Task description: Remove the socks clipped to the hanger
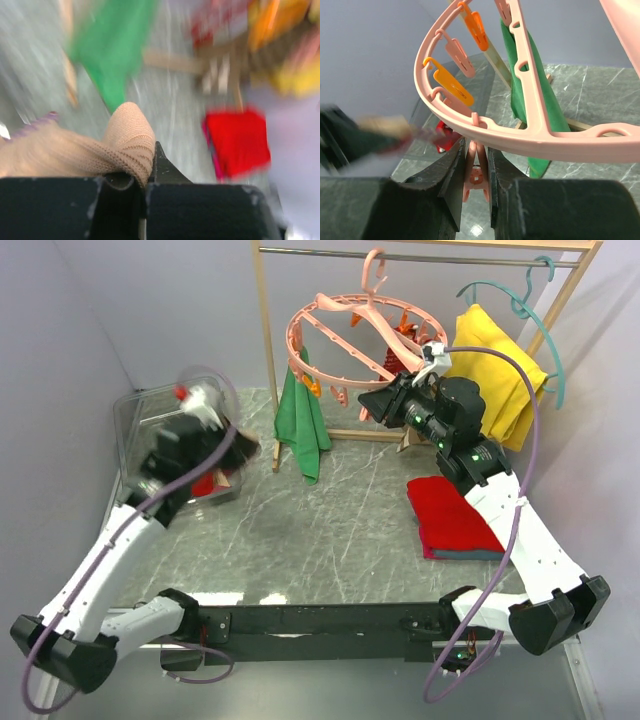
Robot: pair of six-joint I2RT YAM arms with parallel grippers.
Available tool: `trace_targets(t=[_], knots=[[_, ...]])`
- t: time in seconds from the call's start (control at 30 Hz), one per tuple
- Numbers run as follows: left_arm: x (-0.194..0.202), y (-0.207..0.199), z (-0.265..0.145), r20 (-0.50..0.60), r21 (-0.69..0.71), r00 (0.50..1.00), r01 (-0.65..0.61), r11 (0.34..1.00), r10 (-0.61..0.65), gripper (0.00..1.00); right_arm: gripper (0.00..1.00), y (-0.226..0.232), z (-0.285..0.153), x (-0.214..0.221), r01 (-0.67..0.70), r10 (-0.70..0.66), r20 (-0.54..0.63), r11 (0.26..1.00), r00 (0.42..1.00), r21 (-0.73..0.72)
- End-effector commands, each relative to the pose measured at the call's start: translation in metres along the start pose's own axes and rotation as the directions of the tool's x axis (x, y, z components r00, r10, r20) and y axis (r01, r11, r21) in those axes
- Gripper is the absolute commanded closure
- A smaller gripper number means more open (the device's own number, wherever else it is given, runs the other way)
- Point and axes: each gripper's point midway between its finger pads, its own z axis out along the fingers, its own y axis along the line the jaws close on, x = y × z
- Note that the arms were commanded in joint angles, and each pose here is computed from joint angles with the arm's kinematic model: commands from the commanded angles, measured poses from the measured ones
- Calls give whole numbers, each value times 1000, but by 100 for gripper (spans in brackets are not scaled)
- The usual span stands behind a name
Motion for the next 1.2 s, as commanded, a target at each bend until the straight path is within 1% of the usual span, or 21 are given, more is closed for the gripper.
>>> trace_targets(t=[0.0, 0.03, 0.1, 0.13, 0.27, 0.33, 0.4, 0.43, 0.47, 0.5, 0.57, 0.6, 0.7, 0.73, 0.8, 0.83, 0.87, 0.93, 1.0, 1.07, 1.17], knots=[[-78, 18, -11, 137, -103, 988, -59, 993, 73, 99, 100, 8, -9, -1, -2, 2, 2, 1000, 1000, -31], [-109, 24, -17, 198, -136, 977, -57, 989, 83, 99, 100, 7, -9, -1, -1, 1, 0, 1000, 1000, -29], [-137, 32, -23, 250, -172, 963, -53, 984, 96, 98, 100, 7, -9, -2, 2, -2, 0, 1000, 1000, -29], [-162, 43, -29, 299, -213, 948, -43, 976, 107, 95, 100, 8, -10, -1, 5, -5, -1, 1000, 1000, -31], [-199, 80, -31, 357, -281, 928, -1, 960, 106, 91, 100, 7, -12, -1, 11, -11, 1, 1000, 1000, -24], [-206, 110, -22, 347, -283, 937, 56, 957, 48, 92, 100, 9, -13, -2, 16, -16, 4, 999, 1000, -31], [-204, 133, -13, 330, -270, 944, 107, 957, -13, 96, 100, 8, -13, 0, 11, -11, 3, 999, 1000, -33], [-197, 153, -3, 304, -249, 950, 157, 956, -76, 97, 100, 9, -12, 0, 11, -11, 6, 999, 1000, -39], [-192, 162, 4, 282, -229, 952, 184, 956, -116, 98, 100, 8, -11, 2, 5, -5, 1, 999, 1000, -40], [-175, 181, 18, 238, -230, 955, 232, 945, -176, 99, 100, 9, -11, 2, 3, -3, 1, 999, 1000, -43], [-166, 201, 28, 229, -209, 941, 296, 932, -247, 99, 100, 10, -10, 4, -4, 4, -2, 999, 1000, -54], [-147, 220, 41, 195, -230, 936, 334, 914, -292, 99, 100, 9, -9, 5, -5, 5, -6, 999, 1000, -54], [-115, 256, 61, 151, -291, 924, 380, 878, -350, 99, 100, 9, -8, 8, -12, 11, -11, 998, 1000, -58], [-92, 277, 73, 108, -337, 915, 402, 852, -389, 99, 100, 9, -8, 7, -11, 10, -8, 998, 1000, -60], [-69, 295, 81, 64, -382, 898, 425, 820, -435, 99, 100, 8, -8, 9, -15, 14, -10, 998, 1000, -57], [-58, 305, 86, 50, -389, 874, 464, 796, -484, 99, 100, 8, -8, 10, -17, 16, -10, 998, 1000, -55], [-56, 306, 88, 43, -372, 867, 475, 798, -496, 98, 100, 8, -9, 9, -16, 15, -7, 998, 1000, -56], [-52, 316, 89, 57, -407, 869, 470, 783, -492, 85, 100, 7, -10, 10, -17, 17, -4, 998, 1000, -54], [-47, 320, 90, 50, -423, 864, 472, 773, -501, 77, 100, 8, -11, 10, -21, 21, -4, 998, 1000, -56], [-48, 320, 88, 47, -428, 868, 465, 775, -495, 72, 100, 9, -12, 10, -24, 24, -3, 998, 1000, -62], [-62, 313, 79, 90, -425, 885, 449, 786, -457, 54, 100, 11, -13, 9, -29, 28, -5, 997, 1000, -69]])
